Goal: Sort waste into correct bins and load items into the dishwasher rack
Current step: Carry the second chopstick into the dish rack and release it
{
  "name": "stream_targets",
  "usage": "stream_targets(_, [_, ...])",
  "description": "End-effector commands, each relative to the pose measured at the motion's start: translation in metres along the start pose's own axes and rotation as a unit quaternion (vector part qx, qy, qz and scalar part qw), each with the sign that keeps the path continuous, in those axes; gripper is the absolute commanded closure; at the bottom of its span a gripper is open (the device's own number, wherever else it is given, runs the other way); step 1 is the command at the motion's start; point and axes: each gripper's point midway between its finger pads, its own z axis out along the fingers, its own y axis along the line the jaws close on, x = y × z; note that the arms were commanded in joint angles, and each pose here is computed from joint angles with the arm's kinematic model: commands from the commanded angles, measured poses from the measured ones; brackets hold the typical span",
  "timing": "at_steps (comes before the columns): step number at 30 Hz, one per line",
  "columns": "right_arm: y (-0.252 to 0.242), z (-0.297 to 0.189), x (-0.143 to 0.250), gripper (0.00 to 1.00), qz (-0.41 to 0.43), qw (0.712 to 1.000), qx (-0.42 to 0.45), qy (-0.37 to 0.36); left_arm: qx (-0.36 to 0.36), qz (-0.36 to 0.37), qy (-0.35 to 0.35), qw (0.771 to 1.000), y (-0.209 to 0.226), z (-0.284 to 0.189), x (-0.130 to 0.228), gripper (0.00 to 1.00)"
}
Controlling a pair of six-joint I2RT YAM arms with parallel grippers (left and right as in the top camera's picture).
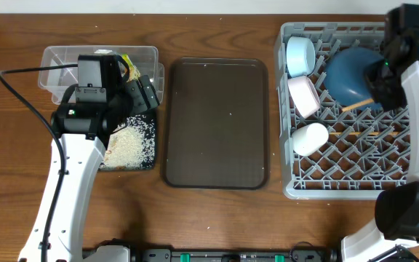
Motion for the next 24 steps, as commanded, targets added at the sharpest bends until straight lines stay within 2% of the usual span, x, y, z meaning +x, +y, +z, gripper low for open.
stream_targets(1, [-0.018, 0.012, -0.004, 0.98, 0.087, 0.996, 0.031, -0.009, -0.005, 0.001, 0.001, 1.0, 0.003, 0.001, 0.0, 0.08])
stream_targets(8, [-0.043, 0.046, 0.015, 0.98, 0.167, 0.982, 0.089, 0.004, -0.005, 0.001, 0.001, 1.0, 0.003, 0.001, 0.0, 0.08])
stream_targets(17, [-0.052, 0.069, 0.026, 0.97, 0.183, 0.978, 0.105, 0.006, -0.005, 0.001, 0.001, 1.0, 0.003, 0.001, 0.0, 0.08])
stream_targets(24, [-0.042, 0.077, 0.024, 0.89, 0.168, 0.982, 0.082, 0.003, -0.005, 0.001, 0.001, 1.0, 0.003, 0.001, 0.0, 0.08])
